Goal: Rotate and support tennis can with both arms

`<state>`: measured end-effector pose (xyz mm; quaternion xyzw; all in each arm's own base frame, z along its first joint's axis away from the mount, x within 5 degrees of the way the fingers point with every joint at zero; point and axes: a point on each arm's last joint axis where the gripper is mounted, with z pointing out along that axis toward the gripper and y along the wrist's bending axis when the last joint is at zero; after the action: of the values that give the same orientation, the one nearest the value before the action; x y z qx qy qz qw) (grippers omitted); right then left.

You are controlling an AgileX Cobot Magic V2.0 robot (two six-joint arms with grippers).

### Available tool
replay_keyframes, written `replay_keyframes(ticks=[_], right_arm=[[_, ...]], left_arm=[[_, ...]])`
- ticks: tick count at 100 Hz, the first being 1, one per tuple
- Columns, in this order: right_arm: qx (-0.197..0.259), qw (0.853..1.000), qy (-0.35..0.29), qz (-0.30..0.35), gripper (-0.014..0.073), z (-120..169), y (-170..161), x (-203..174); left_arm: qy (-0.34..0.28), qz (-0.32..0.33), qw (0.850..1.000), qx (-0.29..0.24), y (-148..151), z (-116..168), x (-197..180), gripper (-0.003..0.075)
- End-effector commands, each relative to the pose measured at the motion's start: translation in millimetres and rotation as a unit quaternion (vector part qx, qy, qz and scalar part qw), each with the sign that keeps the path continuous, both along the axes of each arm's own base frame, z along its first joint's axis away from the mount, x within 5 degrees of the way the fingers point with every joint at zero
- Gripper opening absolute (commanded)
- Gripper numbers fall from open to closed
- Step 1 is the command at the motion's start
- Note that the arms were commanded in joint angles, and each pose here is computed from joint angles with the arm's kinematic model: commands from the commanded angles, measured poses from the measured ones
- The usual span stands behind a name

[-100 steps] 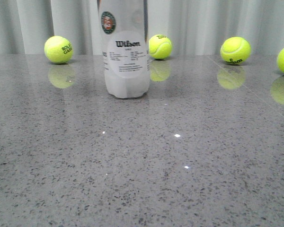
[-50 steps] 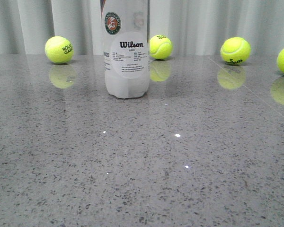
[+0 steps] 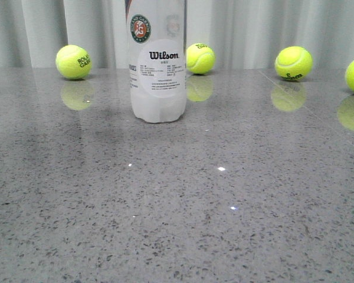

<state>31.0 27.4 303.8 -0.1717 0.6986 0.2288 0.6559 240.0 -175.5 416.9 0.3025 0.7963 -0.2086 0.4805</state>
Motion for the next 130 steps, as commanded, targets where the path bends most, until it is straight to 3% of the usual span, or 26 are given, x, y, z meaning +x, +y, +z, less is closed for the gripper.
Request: replay_keyframes(ticks=[1, 29, 48, 62, 93, 118, 130], right_arm=[[0.024, 0.999, -0.035, -0.011, -0.0062, 13.7, -1.7, 0.4], [0.024, 0.999, -0.035, -0.011, -0.0062, 13.7, -1.7, 0.4], [0.024, 0.999, -0.035, -0.011, -0.0062, 13.7, -1.7, 0.4], [0.024, 0.999, -0.035, -0.011, -0.0062, 13.7, -1.7, 0.4], [0.024, 0.999, -0.035, -0.011, -0.0062, 13.7, -1.7, 0.4], [0.024, 0.999, -0.035, -0.011, -0.0062, 13.7, -1.7, 0.4], [0.024, 0.999, -0.035, -0.011, -0.0062, 13.7, -1.7, 0.4]], left_arm=[[-0.049, 0.014, 0.998, -0.048, 12.5, 10.8, -19.3, -0.0019], [-0.041, 0.031, 0.998, -0.027, 43.5, -38.1, -57.8, -0.0019], [-0.032, 0.084, 0.996, -0.01, 76.3, -63.8, -69.2, -0.0019], [-0.061, 0.128, 0.99, -0.006, 98.9, -77.0, -79.0, -0.0019], [-0.13, 0.229, 0.964, -0.026, 142.0, -100.4, -114.5, -0.0019], [-0.189, 0.276, 0.942, -0.017, 159.1, -120.3, -137.0, -0.0019], [-0.203, 0.308, 0.929, -0.038, 166.2, -134.8, -150.3, -0.0019]])
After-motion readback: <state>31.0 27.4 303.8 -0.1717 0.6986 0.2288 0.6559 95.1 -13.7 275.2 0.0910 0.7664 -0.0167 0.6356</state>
